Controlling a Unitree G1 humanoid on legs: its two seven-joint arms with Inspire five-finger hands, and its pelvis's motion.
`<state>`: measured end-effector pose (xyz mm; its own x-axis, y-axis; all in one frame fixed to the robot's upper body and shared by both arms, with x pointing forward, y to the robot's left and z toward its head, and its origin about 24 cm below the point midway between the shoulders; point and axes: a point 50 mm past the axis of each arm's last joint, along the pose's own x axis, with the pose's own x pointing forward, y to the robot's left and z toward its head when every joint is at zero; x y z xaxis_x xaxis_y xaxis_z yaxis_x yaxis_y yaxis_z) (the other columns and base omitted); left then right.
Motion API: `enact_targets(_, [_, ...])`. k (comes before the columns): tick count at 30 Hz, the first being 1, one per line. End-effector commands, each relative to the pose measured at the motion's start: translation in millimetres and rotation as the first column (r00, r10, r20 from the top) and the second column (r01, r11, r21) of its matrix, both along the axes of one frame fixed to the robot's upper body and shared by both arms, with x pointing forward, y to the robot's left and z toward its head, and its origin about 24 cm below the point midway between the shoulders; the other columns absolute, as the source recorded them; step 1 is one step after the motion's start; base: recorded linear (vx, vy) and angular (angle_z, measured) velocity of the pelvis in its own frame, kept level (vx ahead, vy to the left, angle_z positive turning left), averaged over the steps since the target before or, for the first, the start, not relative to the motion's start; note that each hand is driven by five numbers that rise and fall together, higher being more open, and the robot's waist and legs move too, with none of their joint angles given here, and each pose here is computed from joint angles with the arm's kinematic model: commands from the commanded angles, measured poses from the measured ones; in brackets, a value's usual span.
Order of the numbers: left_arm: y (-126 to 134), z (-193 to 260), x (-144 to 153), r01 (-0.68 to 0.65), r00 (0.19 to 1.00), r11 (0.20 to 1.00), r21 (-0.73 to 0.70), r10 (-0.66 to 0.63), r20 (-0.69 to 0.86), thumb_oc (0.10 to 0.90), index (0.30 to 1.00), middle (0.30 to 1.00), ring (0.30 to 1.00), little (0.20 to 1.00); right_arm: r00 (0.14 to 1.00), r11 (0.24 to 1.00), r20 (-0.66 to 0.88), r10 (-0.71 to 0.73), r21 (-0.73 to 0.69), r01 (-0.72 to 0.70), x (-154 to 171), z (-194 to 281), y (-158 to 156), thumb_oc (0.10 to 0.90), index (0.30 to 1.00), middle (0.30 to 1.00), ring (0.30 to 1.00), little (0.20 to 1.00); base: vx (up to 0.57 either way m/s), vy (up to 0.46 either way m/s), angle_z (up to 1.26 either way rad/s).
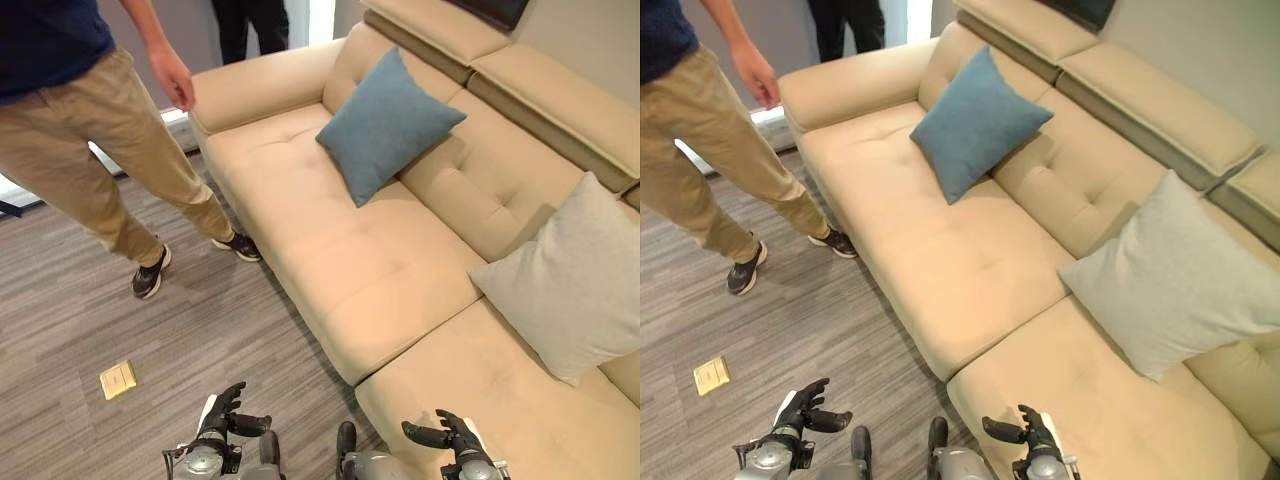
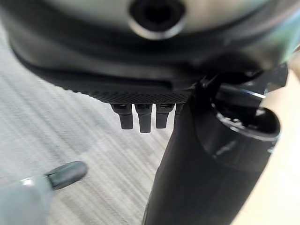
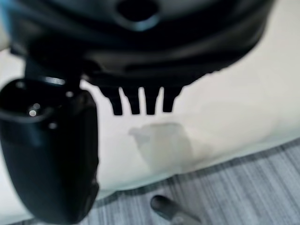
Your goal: Pick up all the scattered cushions and arrange them neatly on the sofa.
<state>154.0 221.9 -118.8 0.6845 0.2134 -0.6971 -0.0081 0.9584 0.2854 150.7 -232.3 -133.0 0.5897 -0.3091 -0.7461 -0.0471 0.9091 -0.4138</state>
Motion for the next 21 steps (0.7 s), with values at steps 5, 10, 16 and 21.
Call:
enact_targets(5, [25.9,17.8,16.8,-0.055,0.992,0.996,0.067,0.047,0.119,0.800,0.900,0.900,0.900,0.900,0.996,0.998,0.072,0.061,-0.016,-0.060,16.1,7.0,9.1,0.800,0.900,0.900,0.900,0.900,0.16,0.219,0.01])
enact_targets(10, [40.3,23.0,19.0,-0.065,0.991,0.991,0.121,0.050,0.124,0.800,0.900,0.900,0.900,0.900,0.994,0.996,0.048,0.094,-0.012,-0.094,14.6,4.4,15.6,0.800,0.900,0.900,0.900,0.900,0.10,0.237,0.10])
enact_targets(16, [40.9,26.6,23.9,-0.068,0.988,0.991,0.119,0.050,0.148,0.800,0.900,0.900,0.900,0.900,0.995,0.997,0.067,0.074,-0.007,-0.074,18.2,6.3,14.7,0.800,0.900,0.900,0.900,0.900,0.20,0.100,0.26])
enact_targets(21, [35.2,28.5,32.8,-0.034,0.988,0.993,0.110,0.016,0.155,0.800,0.900,0.900,0.900,0.900,0.997,0.999,0.059,0.047,-0.020,-0.046,15.6,7.1,4.6,0.800,0.900,0.900,0.900,0.900,0.24,0.006,0.68])
